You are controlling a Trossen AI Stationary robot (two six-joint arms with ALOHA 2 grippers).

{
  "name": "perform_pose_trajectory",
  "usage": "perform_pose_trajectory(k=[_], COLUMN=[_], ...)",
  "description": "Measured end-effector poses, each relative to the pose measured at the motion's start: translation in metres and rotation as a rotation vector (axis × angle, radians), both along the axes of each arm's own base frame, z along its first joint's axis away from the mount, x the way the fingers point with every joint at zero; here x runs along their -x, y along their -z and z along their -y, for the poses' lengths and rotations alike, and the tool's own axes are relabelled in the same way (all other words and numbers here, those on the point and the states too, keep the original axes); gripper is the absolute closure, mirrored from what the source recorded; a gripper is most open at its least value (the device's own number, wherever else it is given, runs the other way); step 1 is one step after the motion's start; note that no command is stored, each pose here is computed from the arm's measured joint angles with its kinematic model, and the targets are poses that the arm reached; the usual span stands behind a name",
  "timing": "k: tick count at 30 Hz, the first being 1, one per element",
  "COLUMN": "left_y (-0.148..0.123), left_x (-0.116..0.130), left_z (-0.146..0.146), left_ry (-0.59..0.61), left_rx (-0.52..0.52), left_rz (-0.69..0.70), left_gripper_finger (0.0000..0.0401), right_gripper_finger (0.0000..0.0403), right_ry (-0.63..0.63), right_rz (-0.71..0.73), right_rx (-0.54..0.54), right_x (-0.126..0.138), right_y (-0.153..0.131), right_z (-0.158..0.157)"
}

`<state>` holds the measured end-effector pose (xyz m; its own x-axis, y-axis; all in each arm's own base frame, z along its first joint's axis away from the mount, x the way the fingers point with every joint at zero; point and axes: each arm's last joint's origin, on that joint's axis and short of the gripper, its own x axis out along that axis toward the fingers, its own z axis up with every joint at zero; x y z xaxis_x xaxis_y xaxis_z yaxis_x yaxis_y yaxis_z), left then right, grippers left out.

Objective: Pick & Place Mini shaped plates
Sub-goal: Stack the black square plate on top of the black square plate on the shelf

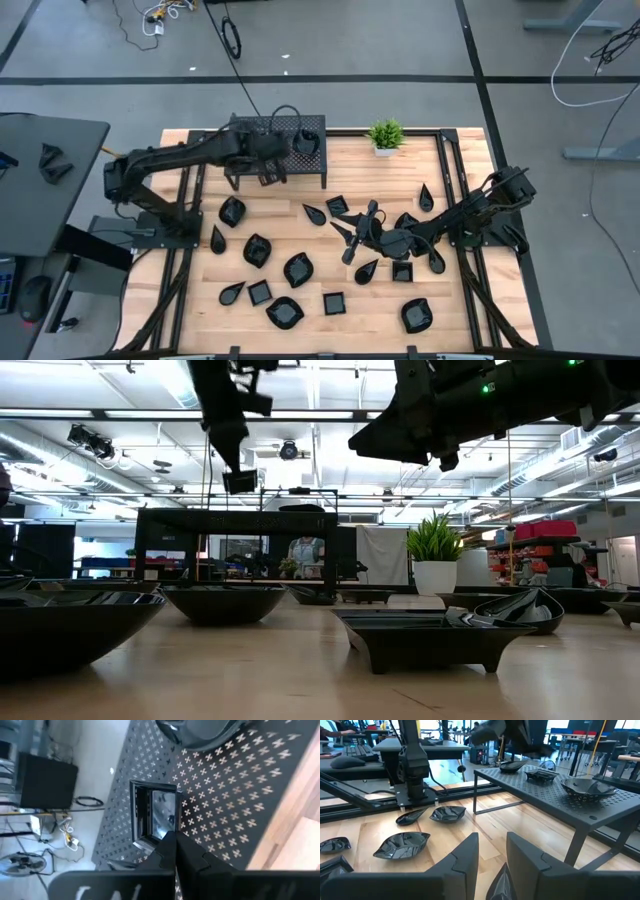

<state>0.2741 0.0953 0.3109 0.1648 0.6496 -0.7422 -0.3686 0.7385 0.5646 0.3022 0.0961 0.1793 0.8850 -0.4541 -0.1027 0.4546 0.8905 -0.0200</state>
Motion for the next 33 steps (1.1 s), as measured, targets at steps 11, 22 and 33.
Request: perform_pose_trajectory(k=[11,22,33], left_y=[0.029,0.035,0.035], left_x=[-0.013,-0.018,-0.019], left_z=[-0.027,-0.03,-0.03], left_ry=[0.004,0.003,0.004], left_rx=[-0.008,-0.039,-0.035], left_rz=[-0.163,-0.188,-0.183], left_gripper_finger=[0.0396,0.0391,0.0356], right_gripper_finger=[0.03,0.03,0.03], right_ry=[0.001,0.003,0.003], right_rz=[-0.002,-0.003,-0.003], right_rx=[-0.006,-0.015,-0.015], right_x=[0.0,0.0,0.0], right_y=[0.001,0.001,0.001], right_z=[0.0,0.0,0.0])
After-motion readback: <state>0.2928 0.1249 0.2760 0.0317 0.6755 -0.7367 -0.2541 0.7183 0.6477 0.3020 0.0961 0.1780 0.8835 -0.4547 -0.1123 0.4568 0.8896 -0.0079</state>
